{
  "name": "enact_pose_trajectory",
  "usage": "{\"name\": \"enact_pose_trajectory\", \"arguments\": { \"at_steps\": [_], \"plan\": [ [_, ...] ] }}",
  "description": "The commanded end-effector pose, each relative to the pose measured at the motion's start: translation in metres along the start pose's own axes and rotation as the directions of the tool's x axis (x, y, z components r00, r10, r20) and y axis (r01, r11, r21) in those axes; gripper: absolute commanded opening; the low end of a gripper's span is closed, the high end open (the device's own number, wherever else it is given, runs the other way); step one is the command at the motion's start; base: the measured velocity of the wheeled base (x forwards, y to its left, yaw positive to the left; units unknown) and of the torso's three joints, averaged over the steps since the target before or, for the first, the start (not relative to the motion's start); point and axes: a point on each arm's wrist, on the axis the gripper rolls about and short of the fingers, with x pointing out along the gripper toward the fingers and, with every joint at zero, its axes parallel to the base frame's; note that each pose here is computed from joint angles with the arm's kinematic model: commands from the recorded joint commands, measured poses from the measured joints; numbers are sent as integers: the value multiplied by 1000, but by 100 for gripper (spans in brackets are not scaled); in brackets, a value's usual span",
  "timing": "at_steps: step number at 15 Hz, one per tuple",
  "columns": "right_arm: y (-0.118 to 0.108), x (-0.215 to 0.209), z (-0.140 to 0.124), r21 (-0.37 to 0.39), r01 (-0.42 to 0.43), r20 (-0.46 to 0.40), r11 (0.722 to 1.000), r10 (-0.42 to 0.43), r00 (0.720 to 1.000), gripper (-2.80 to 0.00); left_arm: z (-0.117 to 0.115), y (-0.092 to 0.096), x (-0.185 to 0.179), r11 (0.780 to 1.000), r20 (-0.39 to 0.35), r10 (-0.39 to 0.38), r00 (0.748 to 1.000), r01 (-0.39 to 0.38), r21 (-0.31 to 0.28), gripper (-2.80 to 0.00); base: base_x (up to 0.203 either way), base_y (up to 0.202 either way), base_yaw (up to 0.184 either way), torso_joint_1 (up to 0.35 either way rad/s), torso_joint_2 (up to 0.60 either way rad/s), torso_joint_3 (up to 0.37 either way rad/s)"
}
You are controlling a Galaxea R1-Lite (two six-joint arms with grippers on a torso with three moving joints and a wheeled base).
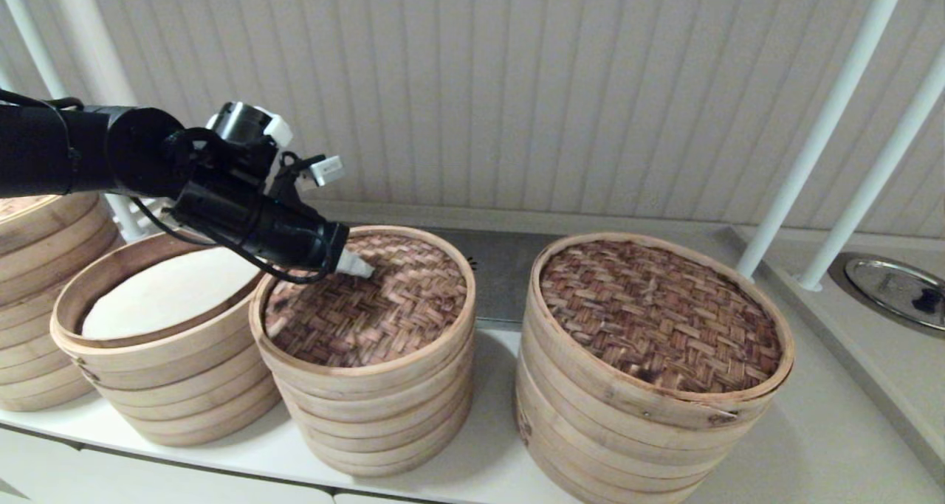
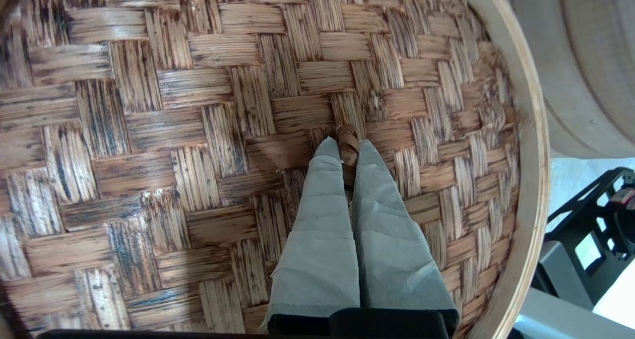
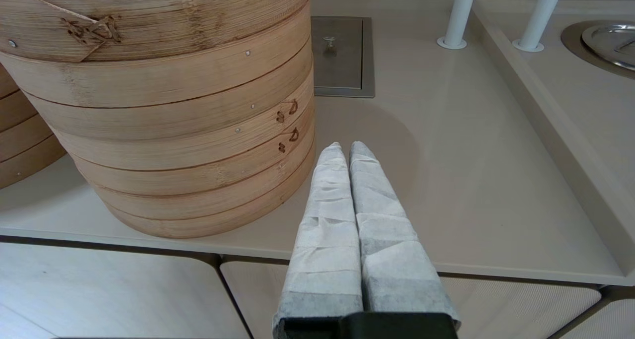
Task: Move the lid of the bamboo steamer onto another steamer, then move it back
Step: Put the steamer
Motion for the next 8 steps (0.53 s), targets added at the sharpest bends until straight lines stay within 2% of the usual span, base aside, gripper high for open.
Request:
{"name": "enact_pose_trajectory", "arguments": {
  "at_steps": [1, 8],
  "plan": [
    [0, 0, -1, 0, 0, -4, 1000, 0, 1000, -280, 0, -2, 3, 1000, -7, -9, 1000, 9, 2, -280, 0, 0, 0, 0, 0, 0],
    [0, 0, -1, 0, 0, -4, 1000, 0, 1000, -280, -3, 0, 11, 1000, -10, -11, 1000, 11, 1, -280, 0, 0, 0, 0, 0, 0]
  ]
}}
